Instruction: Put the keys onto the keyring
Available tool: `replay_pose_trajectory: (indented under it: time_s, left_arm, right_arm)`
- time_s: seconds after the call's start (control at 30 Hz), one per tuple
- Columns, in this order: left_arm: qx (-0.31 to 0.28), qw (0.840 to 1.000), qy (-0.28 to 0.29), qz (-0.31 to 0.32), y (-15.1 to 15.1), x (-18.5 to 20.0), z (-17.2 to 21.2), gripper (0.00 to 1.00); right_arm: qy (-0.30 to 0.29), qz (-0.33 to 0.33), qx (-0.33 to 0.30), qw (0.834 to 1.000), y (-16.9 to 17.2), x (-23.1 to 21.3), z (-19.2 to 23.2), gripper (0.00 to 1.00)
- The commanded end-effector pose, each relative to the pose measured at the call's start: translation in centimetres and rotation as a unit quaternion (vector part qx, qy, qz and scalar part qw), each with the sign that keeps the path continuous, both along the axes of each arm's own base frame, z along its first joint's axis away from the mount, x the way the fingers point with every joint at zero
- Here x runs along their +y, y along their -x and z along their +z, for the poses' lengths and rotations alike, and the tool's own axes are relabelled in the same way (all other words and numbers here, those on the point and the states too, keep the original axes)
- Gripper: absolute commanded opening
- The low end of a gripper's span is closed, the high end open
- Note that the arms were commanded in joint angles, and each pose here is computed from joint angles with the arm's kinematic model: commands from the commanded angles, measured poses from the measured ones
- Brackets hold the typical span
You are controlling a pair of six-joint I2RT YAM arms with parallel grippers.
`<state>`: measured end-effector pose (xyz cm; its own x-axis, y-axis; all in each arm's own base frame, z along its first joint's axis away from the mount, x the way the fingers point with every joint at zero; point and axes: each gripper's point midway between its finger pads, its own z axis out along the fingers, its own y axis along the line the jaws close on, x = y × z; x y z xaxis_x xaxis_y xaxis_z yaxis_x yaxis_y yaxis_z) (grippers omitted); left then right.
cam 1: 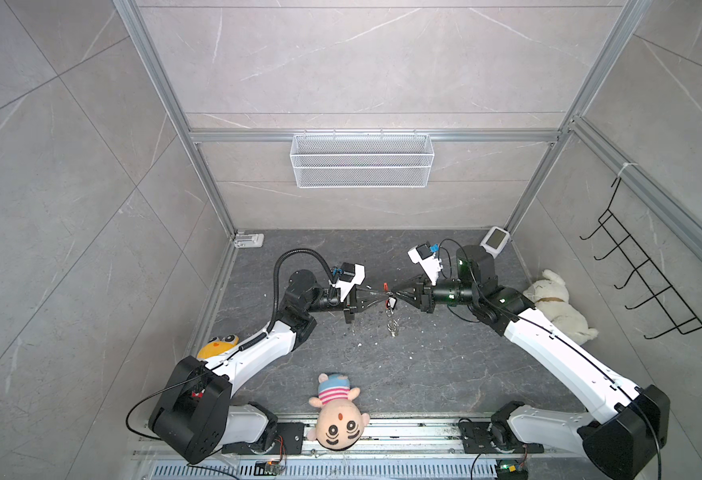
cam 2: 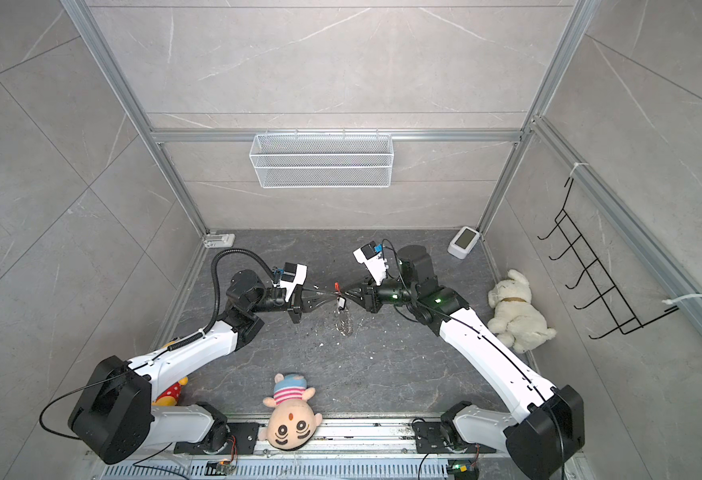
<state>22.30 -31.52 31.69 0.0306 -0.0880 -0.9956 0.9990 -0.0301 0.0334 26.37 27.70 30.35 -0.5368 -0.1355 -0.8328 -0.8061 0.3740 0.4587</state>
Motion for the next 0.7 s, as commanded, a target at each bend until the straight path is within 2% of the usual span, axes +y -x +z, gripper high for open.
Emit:
replay_pose_trajectory:
  time_s: [0.0, 0.1, 0.17, 0.23, 0.3, 0.43, 0.67]
  left_arm:
    - [-0.056, 0.998, 0.037, -0.008, 0.2, 0.2, 3.4, 0.0]
    - [-0.055, 0.998, 0.04, -0.005, 0.0, 0.3, 3.4, 0.0]
    - [-0.051, 0.998, 0.044, -0.005, -0.2, 0.3, 3.5, 0.0]
    - [-0.05, 0.998, 0.048, -0.005, -0.3, 0.3, 3.6, 0.0]
    - [-0.047, 0.998, 0.051, -0.006, -0.4, 0.3, 3.6, 0.0]
    - [-0.042, 0.998, 0.052, -0.01, -0.5, 0.2, 3.5, 0.0]
    - [-0.032, 0.998, 0.056, -0.023, -0.3, 0.2, 3.8, 0.0]
  right_arm:
    - [-0.007, 0.011, 0.008, 1.0, 0.7, 0.3, -0.2, 0.19]
    - [0.006, -0.005, -0.006, 1.0, 1.3, -0.7, 0.2, 0.21]
    - [0.022, -0.019, -0.02, 0.999, 1.6, -1.6, 0.7, 0.26]
    - [0.035, -0.04, -0.038, 0.998, 1.5, -2.4, 1.4, 0.28]
    - [0.03, -0.051, -0.061, 0.996, 1.7, -2.9, 2.6, 0.29]
    - [-0.008, -0.022, -0.08, 0.997, 2.2, -2.0, 4.7, 0.3]
    - [-0.013, 0.013, -0.06, 0.998, 0.7, 0.0, 3.2, 0.31]
